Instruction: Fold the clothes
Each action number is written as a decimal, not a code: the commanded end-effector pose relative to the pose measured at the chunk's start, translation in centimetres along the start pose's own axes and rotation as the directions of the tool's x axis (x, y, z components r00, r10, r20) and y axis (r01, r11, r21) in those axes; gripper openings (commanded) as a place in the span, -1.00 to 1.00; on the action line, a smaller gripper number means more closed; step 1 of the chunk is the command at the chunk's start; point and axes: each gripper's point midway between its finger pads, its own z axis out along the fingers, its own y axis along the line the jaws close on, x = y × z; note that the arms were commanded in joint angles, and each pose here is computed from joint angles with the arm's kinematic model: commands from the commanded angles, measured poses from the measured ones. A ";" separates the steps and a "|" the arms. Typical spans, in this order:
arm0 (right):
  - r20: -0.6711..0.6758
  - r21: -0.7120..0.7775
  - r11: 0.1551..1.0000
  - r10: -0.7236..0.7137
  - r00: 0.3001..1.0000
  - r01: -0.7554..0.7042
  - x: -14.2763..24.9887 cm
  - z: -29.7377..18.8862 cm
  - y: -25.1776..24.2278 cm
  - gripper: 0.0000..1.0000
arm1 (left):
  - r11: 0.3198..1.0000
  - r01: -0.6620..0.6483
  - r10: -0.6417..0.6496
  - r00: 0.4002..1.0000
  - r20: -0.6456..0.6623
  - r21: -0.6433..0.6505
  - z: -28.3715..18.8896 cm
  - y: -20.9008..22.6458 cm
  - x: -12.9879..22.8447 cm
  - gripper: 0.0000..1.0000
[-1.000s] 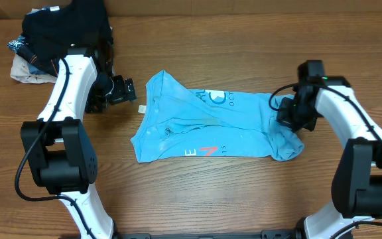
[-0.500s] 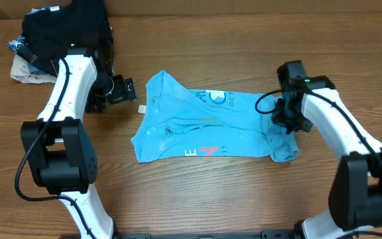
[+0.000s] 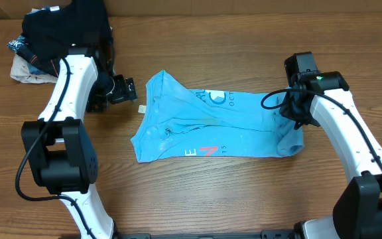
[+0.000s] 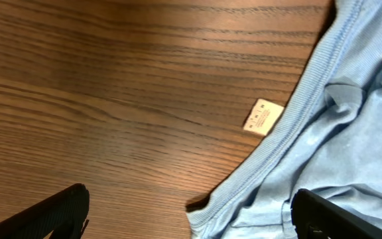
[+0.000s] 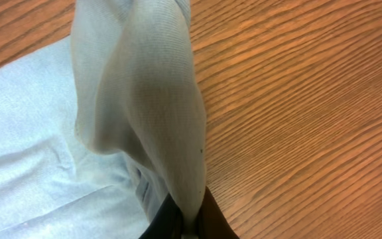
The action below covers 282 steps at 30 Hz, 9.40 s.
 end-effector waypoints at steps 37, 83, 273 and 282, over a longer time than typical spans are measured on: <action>0.052 0.023 0.979 -0.202 0.978 0.201 3.9 1.1 7.9 -0.92 | 1.000 -0.011 0.011 1.000 0.003 0.008 0.0 -1.2 0.1 1.00; -0.091 -0.250 0.954 -0.195 0.977 0.167 5.1 -2.3 12.9 -0.08 | 1.000 -0.011 0.011 1.000 0.004 0.009 0.0 -1.2 0.1 1.00; -0.081 -0.402 0.908 0.088 0.993 -0.114 -9.1 -7.7 -3.4 1.00 | 0.953 0.212 -0.260 0.939 -0.224 -0.217 3.5 7.5 0.2 -0.92; -0.090 -0.419 0.901 0.085 0.992 -0.115 -9.0 -5.1 -2.4 1.00 | 0.983 0.090 -0.102 0.992 -0.068 -0.160 -4.9 1.0 -0.8 -0.92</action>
